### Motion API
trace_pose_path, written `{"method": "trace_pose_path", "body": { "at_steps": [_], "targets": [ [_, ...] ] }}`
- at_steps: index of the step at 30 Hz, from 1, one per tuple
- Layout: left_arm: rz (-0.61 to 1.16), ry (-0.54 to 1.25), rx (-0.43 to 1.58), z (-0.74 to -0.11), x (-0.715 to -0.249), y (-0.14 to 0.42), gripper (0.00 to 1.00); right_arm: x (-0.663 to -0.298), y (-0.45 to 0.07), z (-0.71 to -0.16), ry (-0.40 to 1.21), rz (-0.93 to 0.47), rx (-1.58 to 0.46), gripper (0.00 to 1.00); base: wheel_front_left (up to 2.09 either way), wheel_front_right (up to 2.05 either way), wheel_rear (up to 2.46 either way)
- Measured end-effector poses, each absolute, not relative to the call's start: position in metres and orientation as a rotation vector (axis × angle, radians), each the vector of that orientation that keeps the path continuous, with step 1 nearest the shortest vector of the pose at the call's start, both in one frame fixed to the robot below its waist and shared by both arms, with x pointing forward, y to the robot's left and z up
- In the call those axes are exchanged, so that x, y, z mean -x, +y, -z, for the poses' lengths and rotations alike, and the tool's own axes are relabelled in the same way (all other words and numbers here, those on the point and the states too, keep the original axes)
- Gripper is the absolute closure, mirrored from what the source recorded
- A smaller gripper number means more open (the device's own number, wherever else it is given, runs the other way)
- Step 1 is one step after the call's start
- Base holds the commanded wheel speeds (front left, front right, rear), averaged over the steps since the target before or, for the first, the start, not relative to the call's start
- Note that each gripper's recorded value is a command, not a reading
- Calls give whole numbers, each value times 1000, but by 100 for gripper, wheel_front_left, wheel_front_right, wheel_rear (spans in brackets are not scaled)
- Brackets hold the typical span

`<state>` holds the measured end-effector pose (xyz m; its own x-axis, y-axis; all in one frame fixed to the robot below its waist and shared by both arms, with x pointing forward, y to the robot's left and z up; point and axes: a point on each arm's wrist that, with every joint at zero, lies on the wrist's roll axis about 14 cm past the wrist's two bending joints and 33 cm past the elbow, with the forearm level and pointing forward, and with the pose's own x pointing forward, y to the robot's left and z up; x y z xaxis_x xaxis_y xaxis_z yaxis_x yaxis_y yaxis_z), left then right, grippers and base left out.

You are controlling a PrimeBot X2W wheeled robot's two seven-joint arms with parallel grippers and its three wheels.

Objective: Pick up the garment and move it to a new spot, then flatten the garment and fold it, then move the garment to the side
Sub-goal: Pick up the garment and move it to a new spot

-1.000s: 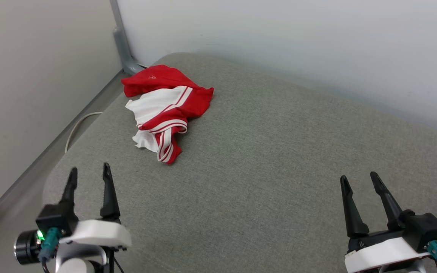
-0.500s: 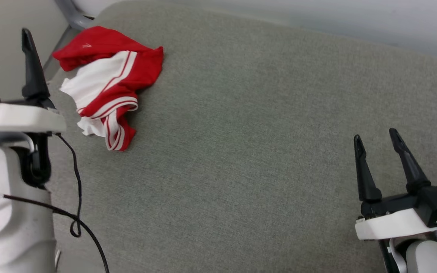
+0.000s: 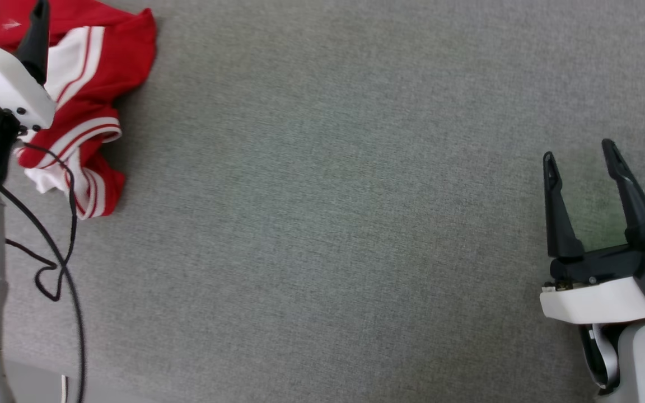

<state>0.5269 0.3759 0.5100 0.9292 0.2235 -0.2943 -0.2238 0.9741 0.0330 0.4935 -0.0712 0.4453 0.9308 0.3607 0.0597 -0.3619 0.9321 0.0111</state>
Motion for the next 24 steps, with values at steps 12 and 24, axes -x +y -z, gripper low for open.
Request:
{"method": "trace_pose_path", "body": {
  "at_steps": [12, 24],
  "targets": [
    [-177, 929, 39, -402, -504, 374, 0, -502, -93, -424, -25, -322, 5, 0, 0, 0, 0],
    [-142, 1163, 32, -353, -477, 367, 62, -506, -102, -418, -17, -300, 13, 0, 0, 0, 0]
  ]
}}
